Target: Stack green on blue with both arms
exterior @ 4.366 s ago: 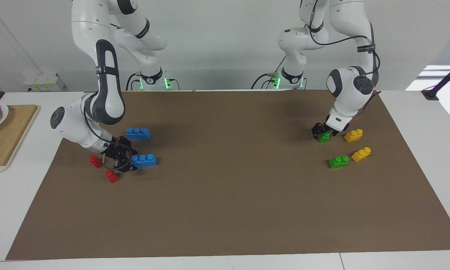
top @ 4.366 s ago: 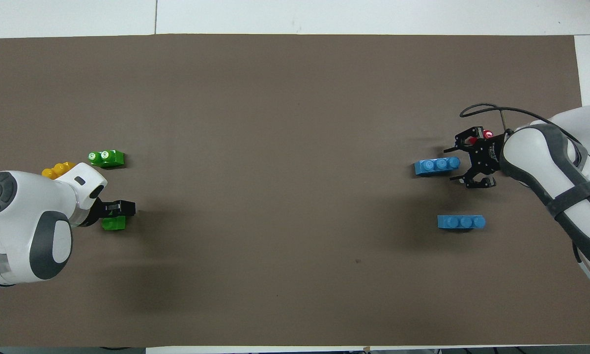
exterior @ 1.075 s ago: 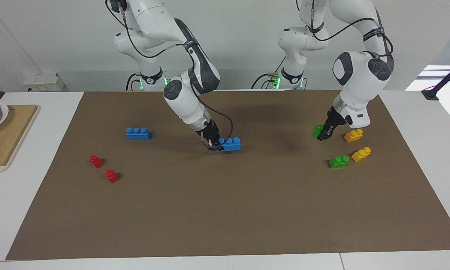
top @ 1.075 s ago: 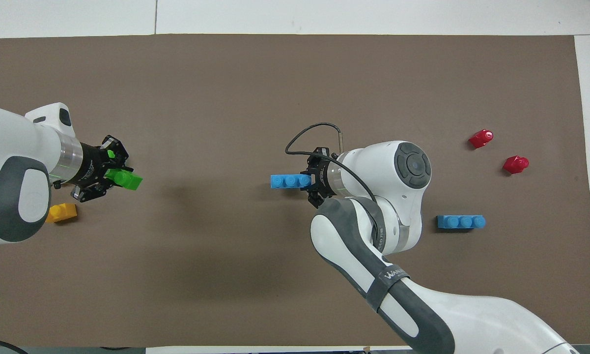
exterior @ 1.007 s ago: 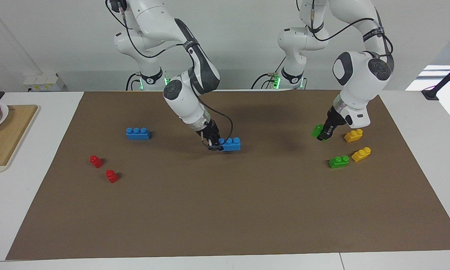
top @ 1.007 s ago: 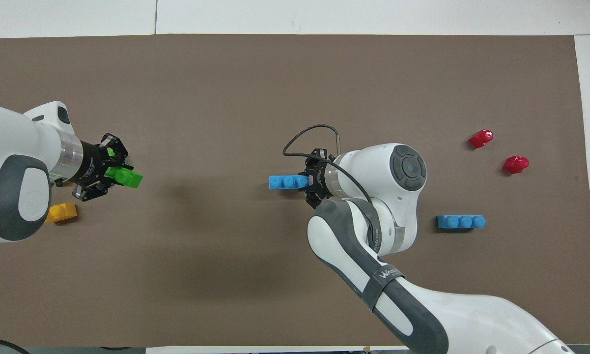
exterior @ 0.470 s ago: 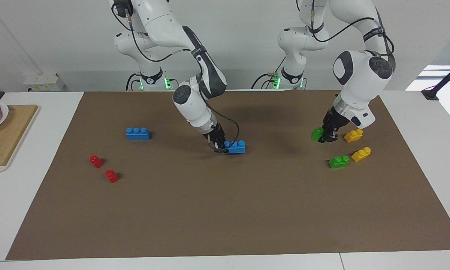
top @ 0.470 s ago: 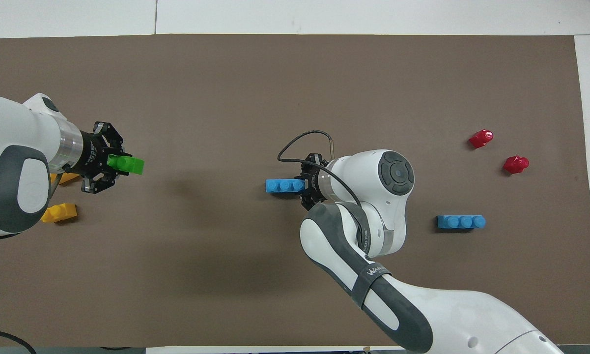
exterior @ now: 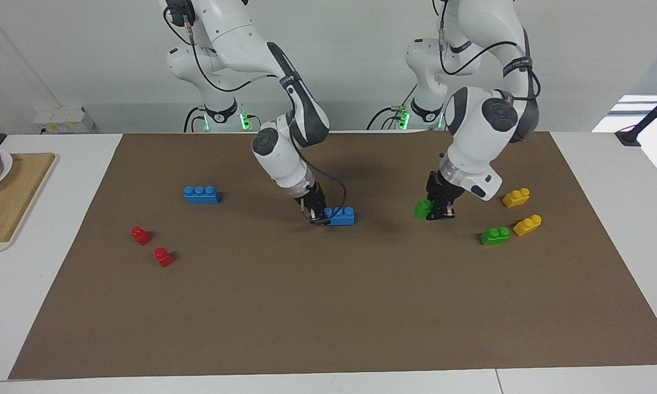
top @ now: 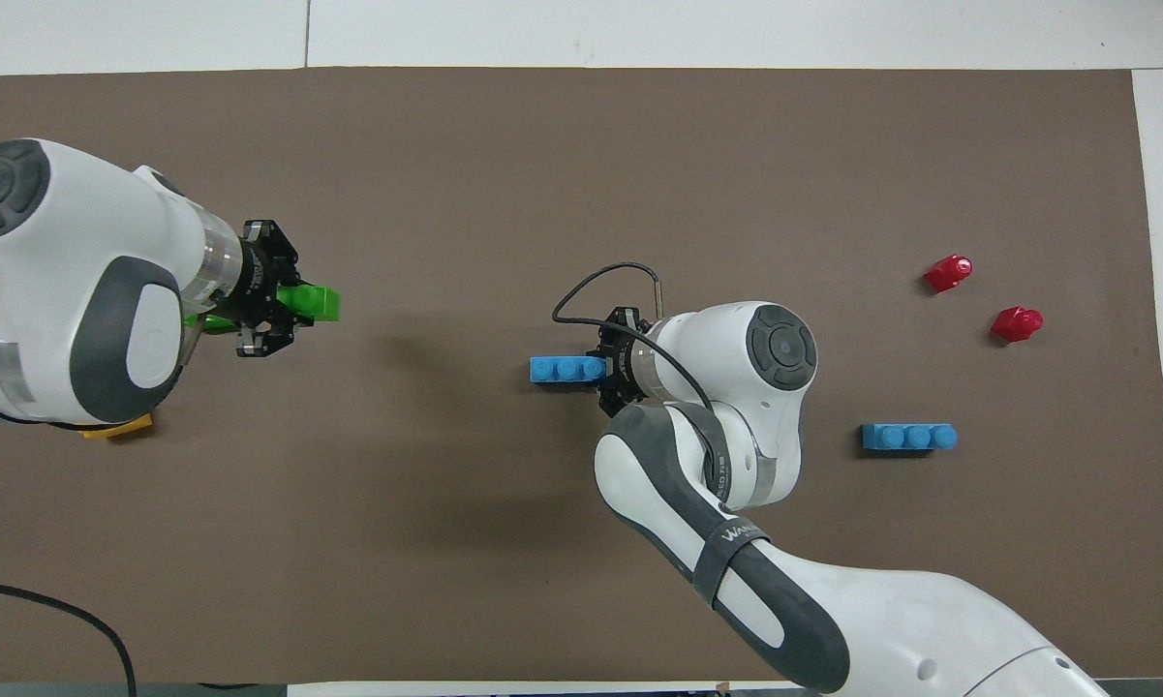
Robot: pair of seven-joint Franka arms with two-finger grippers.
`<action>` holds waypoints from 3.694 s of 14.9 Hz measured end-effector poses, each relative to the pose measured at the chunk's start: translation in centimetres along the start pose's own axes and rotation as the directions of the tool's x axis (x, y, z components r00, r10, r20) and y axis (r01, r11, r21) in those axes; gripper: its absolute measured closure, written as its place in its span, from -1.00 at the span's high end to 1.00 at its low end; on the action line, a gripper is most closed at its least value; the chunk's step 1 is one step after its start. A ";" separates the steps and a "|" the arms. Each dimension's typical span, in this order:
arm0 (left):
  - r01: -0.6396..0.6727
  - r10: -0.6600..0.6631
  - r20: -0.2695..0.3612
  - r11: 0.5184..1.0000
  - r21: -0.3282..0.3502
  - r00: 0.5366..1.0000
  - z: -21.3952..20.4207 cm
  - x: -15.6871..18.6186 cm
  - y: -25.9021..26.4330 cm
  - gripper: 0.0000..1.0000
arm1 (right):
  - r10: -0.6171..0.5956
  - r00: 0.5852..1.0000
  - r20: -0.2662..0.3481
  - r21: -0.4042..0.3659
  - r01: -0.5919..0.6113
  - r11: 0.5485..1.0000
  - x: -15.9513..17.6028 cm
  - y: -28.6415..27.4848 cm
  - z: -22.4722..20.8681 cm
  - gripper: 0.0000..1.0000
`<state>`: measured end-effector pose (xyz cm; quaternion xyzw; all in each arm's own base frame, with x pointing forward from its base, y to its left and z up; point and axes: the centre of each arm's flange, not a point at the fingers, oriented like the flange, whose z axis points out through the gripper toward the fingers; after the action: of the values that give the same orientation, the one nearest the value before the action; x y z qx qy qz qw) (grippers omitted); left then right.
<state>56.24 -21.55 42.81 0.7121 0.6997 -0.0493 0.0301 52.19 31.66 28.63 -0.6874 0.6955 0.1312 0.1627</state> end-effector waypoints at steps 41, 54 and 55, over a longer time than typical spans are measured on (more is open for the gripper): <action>0.119 -0.119 -0.004 0.992 -0.034 0.993 9.5 -16.7 -6.5 -0.30 | 0.033 0.999 0.016 0.004 -0.033 0.999 0.4 0.1 0.1 -0.31; 0.015 -0.015 -0.018 0.999 -0.046 1.000 10.8 -16.7 -7.0 -0.30 | 0.019 1.000 0.016 0.004 -0.019 1.000 0.4 0.1 0.1 -0.31; 0.008 -0.009 -0.022 0.999 -0.048 1.000 11.0 -16.8 -7.0 -0.30 | 0.019 1.000 0.016 0.004 -0.019 1.000 0.4 0.1 0.1 -0.31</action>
<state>48.69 -39.29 33.97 0.7087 0.7040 -0.0248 0.0393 52.07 31.37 28.39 -0.6794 0.7009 0.1367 0.1686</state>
